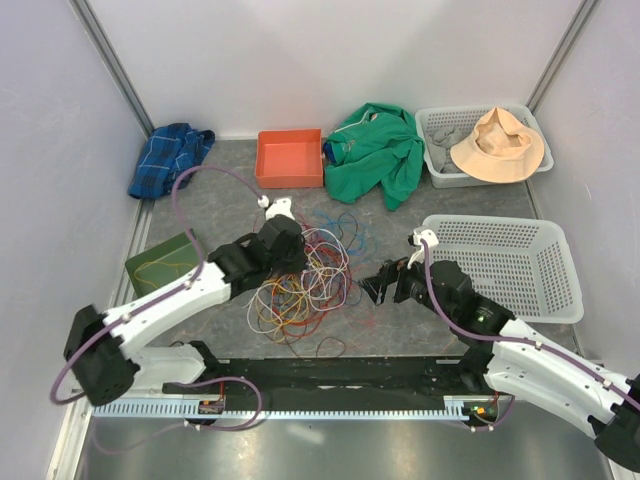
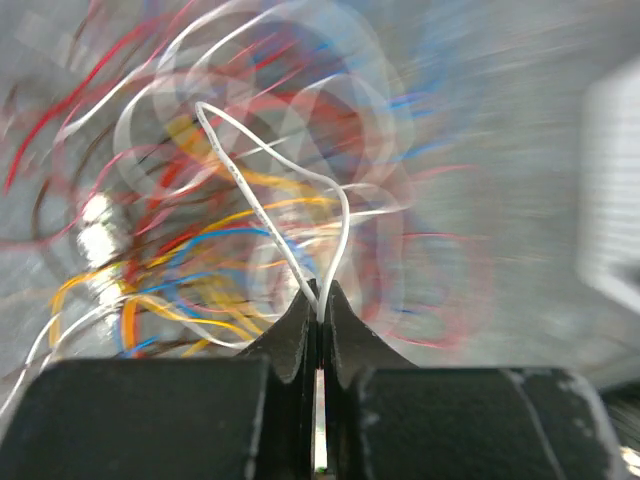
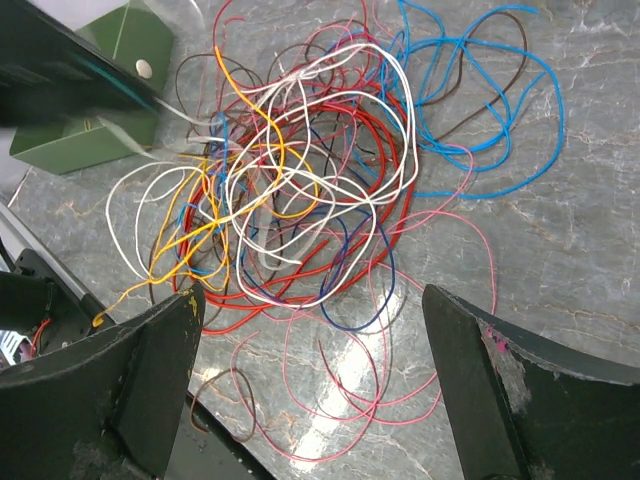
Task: Untangle the cables
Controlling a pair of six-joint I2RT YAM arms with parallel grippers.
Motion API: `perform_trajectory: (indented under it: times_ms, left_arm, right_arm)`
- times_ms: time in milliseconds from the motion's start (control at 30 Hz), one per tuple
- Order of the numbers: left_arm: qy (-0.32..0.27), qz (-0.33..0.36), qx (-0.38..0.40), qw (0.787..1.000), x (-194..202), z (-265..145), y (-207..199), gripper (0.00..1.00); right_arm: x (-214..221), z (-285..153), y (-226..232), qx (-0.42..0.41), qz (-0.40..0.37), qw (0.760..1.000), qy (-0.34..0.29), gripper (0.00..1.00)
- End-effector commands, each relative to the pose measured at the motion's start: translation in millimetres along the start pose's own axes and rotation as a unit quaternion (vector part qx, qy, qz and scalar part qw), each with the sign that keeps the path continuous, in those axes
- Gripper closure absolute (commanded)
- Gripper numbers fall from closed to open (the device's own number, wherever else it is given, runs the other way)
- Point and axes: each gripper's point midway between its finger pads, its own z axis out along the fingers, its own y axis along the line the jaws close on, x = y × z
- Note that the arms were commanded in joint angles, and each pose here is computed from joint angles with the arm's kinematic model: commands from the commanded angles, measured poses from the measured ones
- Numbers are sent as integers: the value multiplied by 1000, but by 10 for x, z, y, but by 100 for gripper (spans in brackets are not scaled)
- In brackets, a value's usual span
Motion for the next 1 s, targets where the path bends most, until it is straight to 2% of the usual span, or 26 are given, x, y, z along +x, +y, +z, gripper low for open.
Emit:
perform_trajectory:
  times_ms: [0, 100, 200, 400, 600, 800, 967]
  left_arm:
    - [-130, 37, 165, 977, -851, -943, -796, 98]
    - [-164, 42, 233, 958, -1121, -1362, -1075, 98]
    - [-189, 53, 272, 942, -1331, -1604, -1275, 98]
    - [-209, 71, 318, 922, -1608, -1880, -1601, 98]
    - [-216, 76, 337, 913, -1724, -1938, -1763, 98]
    - [-211, 81, 343, 912, -1713, -1908, -1820, 98]
    - [-208, 82, 336, 915, -1694, -1876, -1795, 98]
  right_arm:
    - [-322, -42, 130, -11, -9, 999, -41, 2]
    - [-396, -63, 207, -26, -7, 998, -49, 2]
    - [-424, -106, 283, -45, -5, 998, -53, 2]
    - [-653, -270, 425, -74, -13, 993, -89, 2]
    - [-893, -360, 680, -126, -18, 984, -120, 2]
    - [-717, -29, 788, -159, -8, 983, -91, 2]
    - [-665, 236, 858, -183, -5, 978, -97, 3]
